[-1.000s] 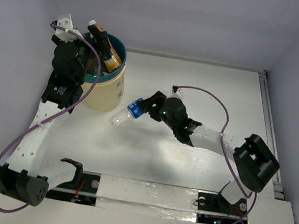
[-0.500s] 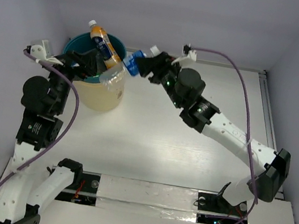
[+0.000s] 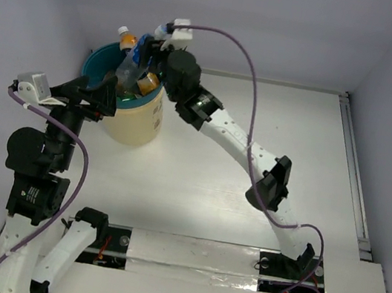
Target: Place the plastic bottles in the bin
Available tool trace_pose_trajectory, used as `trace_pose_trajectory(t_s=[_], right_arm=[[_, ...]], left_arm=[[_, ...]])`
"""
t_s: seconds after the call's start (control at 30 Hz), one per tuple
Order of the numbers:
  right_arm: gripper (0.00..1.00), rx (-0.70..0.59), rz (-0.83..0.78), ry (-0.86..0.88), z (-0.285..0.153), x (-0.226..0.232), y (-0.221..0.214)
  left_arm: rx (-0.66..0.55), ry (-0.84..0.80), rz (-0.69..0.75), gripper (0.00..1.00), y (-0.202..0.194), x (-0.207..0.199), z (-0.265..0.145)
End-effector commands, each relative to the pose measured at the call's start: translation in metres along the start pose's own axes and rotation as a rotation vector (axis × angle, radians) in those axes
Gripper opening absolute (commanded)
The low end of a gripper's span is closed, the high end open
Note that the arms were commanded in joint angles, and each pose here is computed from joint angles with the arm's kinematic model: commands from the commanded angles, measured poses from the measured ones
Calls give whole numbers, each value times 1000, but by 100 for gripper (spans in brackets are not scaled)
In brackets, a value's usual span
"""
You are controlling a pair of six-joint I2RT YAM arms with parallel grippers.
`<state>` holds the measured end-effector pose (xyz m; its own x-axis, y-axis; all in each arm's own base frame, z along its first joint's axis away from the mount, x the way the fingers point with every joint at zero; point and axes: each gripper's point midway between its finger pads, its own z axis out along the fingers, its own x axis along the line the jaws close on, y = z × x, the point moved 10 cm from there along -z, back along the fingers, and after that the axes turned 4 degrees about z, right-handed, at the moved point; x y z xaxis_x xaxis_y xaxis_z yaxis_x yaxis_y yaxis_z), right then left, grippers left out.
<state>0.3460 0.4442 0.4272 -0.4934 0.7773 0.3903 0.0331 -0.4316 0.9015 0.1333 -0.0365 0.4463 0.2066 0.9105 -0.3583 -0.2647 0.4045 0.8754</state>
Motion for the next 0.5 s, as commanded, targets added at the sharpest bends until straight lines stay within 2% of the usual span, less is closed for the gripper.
trace_pose_trajectory(t_s=[0.0,0.07,0.27,0.4,0.47], right_arm=[[57,17,-205,50,-8,21,-20],[58,39,-246,74,-8,23,-38],[78,76,-277,103,-20,35,-63],[94,75,-219,122,-28,38,-49],[96,75,-181,114,-32,38,-42]], left_arm=[[-33,-15,5,79,3,0,-3],[-33,-14,4,79,0,1,-2],[-31,-16,-2,79,-1,0,-1],[-18,-12,-6,79,-1,0,1],[-16,-11,-10,79,1,-1,-1]])
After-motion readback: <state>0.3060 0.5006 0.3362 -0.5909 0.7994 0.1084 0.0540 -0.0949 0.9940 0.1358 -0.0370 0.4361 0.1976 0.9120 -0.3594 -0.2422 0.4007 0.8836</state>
